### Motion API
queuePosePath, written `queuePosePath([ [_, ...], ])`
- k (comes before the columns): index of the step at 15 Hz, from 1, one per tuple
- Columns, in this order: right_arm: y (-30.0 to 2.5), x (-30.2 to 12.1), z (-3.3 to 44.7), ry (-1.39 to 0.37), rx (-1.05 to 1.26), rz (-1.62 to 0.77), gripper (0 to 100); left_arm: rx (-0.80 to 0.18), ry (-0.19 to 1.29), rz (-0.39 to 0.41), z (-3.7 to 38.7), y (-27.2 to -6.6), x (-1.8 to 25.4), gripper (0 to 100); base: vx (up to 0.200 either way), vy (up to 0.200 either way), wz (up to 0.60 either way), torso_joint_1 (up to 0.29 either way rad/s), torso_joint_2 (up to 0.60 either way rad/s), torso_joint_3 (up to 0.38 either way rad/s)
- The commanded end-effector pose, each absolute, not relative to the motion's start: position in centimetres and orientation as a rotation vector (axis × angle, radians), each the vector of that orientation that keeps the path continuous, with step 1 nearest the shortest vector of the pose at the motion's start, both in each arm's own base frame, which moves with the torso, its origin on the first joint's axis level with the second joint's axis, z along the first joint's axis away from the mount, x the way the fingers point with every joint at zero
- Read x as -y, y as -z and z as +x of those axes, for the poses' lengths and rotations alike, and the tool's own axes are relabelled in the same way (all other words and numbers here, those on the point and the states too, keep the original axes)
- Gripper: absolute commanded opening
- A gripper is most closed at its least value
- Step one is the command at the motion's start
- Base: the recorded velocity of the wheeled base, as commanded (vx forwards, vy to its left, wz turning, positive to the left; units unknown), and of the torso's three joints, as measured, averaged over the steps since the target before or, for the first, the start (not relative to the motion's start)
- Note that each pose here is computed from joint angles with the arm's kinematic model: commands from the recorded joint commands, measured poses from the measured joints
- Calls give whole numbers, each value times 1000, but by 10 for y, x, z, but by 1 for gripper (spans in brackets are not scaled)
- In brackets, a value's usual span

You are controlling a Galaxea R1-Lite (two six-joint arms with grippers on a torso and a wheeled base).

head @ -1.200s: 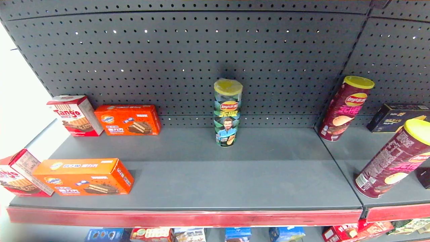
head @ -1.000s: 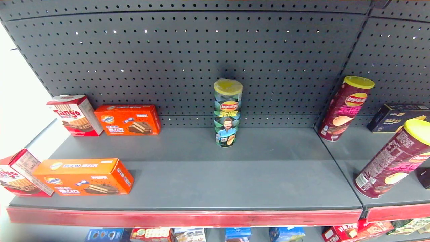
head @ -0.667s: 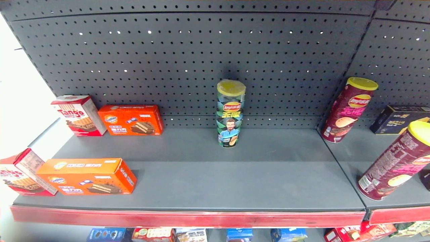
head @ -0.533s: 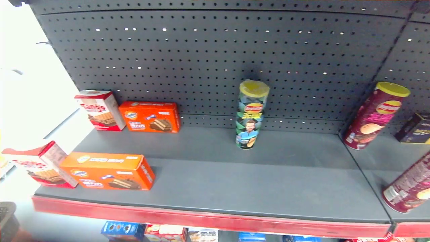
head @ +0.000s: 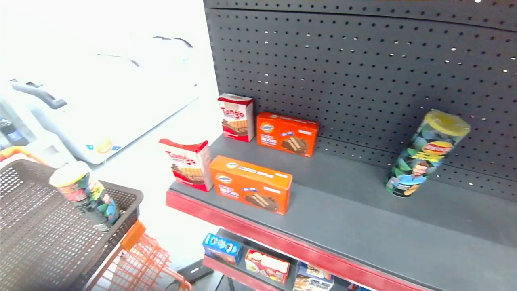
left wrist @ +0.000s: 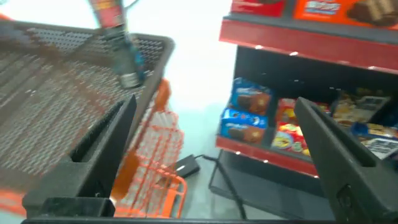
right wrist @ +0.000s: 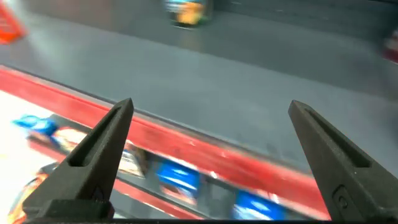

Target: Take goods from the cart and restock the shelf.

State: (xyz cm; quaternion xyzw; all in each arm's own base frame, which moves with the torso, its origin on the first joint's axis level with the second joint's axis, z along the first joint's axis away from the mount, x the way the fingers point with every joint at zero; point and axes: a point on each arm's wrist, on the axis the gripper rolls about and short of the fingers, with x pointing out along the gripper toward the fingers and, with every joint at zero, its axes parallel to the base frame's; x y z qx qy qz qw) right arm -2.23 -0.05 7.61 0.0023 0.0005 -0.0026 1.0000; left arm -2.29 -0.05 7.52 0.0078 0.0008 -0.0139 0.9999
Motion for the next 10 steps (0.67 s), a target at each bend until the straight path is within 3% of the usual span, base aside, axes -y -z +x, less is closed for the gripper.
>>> queuePosePath([
  [1,-76,1,-22,5,-2,5,100,-3,28,15,-23,-75,1,100,0,0,0,0,0,0],
  [10,-76,1,-22,5,-2,5,100,-3,31,18,-23,-75,1,100,0,0,0,0,0,0],
])
